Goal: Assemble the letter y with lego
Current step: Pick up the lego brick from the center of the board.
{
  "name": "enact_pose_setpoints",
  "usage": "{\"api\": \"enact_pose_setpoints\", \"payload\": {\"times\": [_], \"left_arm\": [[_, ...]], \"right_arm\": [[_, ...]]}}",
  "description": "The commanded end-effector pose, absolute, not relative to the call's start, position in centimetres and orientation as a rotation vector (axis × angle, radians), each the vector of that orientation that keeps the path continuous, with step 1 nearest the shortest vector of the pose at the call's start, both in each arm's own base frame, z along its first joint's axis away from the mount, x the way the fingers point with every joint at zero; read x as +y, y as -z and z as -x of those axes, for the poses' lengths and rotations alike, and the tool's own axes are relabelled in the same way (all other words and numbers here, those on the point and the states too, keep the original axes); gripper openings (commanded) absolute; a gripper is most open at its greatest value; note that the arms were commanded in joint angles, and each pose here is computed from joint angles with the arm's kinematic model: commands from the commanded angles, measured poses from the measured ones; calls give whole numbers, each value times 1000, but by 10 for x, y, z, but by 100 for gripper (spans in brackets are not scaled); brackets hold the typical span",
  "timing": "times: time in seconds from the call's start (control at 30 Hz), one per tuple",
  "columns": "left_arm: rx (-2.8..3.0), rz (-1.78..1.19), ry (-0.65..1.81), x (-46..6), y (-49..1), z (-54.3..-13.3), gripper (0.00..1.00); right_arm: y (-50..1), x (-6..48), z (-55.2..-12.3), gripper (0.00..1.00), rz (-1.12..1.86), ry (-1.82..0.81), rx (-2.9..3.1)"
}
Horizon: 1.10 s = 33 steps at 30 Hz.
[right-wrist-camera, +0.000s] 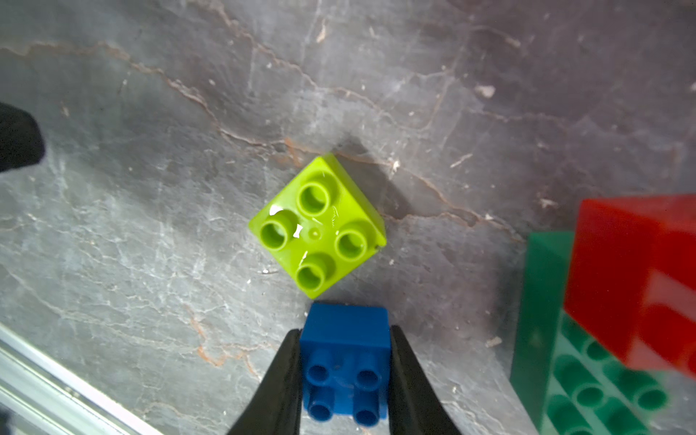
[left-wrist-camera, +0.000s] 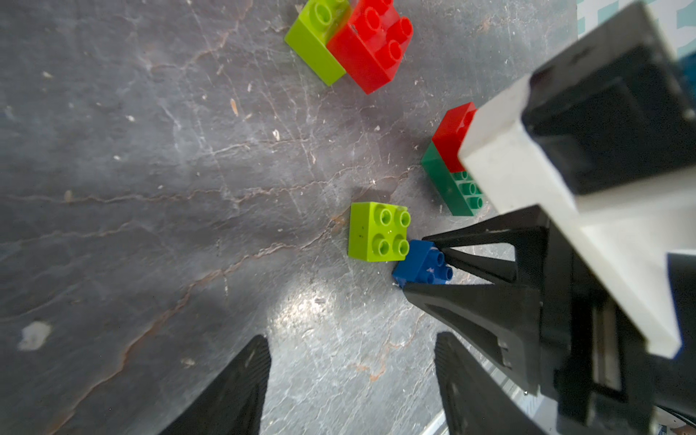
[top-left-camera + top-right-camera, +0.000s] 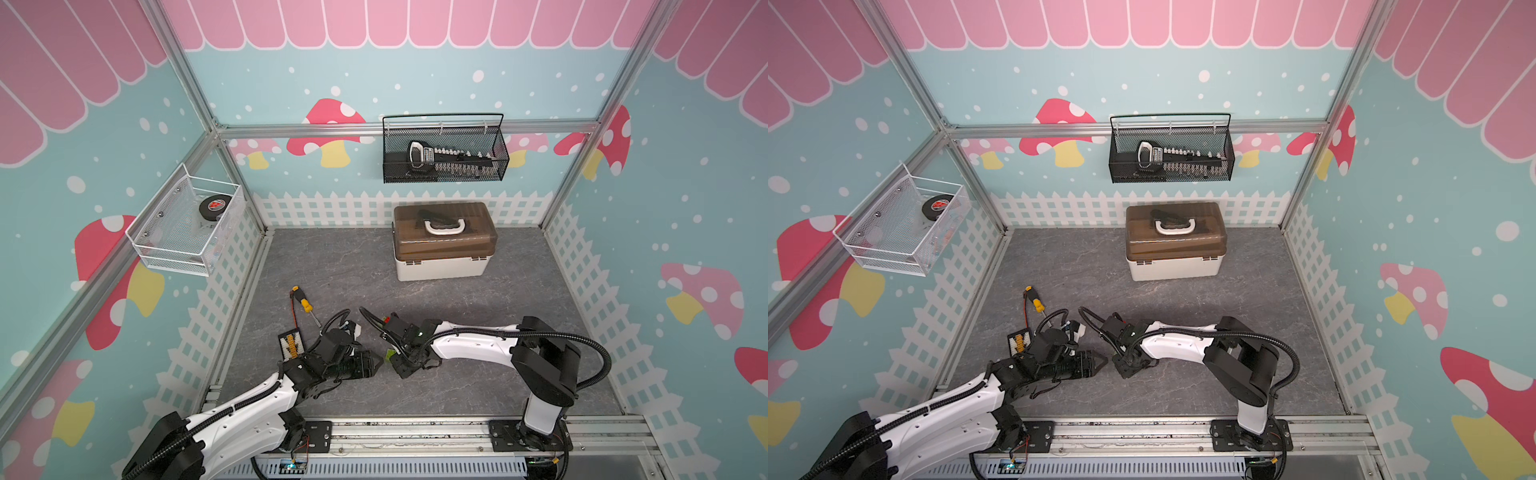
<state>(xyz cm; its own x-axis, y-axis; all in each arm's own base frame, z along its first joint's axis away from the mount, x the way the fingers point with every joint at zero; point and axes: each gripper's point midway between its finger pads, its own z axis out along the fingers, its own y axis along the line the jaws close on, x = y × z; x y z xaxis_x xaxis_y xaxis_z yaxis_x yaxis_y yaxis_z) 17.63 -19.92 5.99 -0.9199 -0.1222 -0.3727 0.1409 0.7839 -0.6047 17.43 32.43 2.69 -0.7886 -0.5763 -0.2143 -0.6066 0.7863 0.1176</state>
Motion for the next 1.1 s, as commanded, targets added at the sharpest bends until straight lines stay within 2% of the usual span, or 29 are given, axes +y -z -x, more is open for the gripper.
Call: {"api": "enact_pose_setpoints", "payload": {"times": [0.0, 0.2, 0.4, 0.73, 1.07], "left_arm": [[2578, 4, 910, -197, -58, -176, 71], [2577, -27, 961, -205, -60, -173, 71], [2570, -87, 1002, -218, -64, -170, 71], [2589, -219, 1022, -247, -63, -166, 71], [2595, -253, 1007, -254, -63, -166, 71]], "right_arm": [[-32, 326, -175, 25, 972, -251, 2791], [-63, 317, -180, 23, 1048, -237, 2688], [-86, 285, -184, 22, 1102, -160, 2638], [-82, 244, -196, 21, 1157, -80, 2647], [-61, 232, -205, 20, 1180, -96, 2681]]}}
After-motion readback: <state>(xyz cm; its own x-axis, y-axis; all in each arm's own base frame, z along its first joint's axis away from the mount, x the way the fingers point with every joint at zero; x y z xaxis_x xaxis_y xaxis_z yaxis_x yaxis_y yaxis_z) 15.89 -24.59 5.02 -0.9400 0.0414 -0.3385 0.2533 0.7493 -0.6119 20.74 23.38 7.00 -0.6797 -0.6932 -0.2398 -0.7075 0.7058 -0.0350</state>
